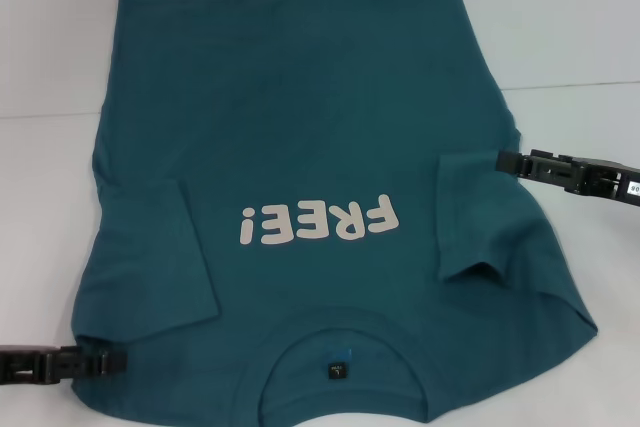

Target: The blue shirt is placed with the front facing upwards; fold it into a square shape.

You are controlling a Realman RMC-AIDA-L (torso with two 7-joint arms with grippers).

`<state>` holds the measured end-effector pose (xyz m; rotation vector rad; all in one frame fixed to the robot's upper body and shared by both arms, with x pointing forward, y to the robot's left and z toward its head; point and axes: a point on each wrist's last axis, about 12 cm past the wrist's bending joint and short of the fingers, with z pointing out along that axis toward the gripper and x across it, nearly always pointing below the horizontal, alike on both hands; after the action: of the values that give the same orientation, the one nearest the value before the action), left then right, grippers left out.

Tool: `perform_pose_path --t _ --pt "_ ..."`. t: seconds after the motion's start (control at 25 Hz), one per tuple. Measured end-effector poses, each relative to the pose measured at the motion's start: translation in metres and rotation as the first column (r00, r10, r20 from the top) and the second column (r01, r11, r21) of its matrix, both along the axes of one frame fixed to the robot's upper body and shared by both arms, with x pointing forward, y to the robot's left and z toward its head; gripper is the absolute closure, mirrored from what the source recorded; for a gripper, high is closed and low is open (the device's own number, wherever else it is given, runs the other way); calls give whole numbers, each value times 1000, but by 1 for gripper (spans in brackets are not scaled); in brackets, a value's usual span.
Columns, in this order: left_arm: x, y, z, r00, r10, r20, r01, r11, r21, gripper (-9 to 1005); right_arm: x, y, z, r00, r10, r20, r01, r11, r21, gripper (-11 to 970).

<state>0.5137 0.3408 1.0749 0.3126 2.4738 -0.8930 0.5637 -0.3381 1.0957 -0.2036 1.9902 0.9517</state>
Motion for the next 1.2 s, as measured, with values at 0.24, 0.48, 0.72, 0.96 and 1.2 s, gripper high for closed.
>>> perform_pose_path --t 0.24,0.48,0.72,0.96,1.2 --pt "-2 2 0 1000 1 -10 -1 1000 5 106 0 0 0 1000 3 0 -3 1000 2 14" --pt "-3 1 0 1000 -12 -20 12 1000 6 105 0 0 0 1000 6 0 -6 1000 3 14" --pt "-4 1 0 1000 -17 -26 17 1000 8 106 0 -1 1 1000 5 0 -5 1000 2 14" --pt "0 -8 0 998 -51 -25 51 999 1 106 0 -2 1 1000 4 -1 -4 1000 3 14" --pt "7 -22 2 996 -92 -13 92 996 -12 105 0 -2 1 1000 1 -1 -1 1000 1 15"
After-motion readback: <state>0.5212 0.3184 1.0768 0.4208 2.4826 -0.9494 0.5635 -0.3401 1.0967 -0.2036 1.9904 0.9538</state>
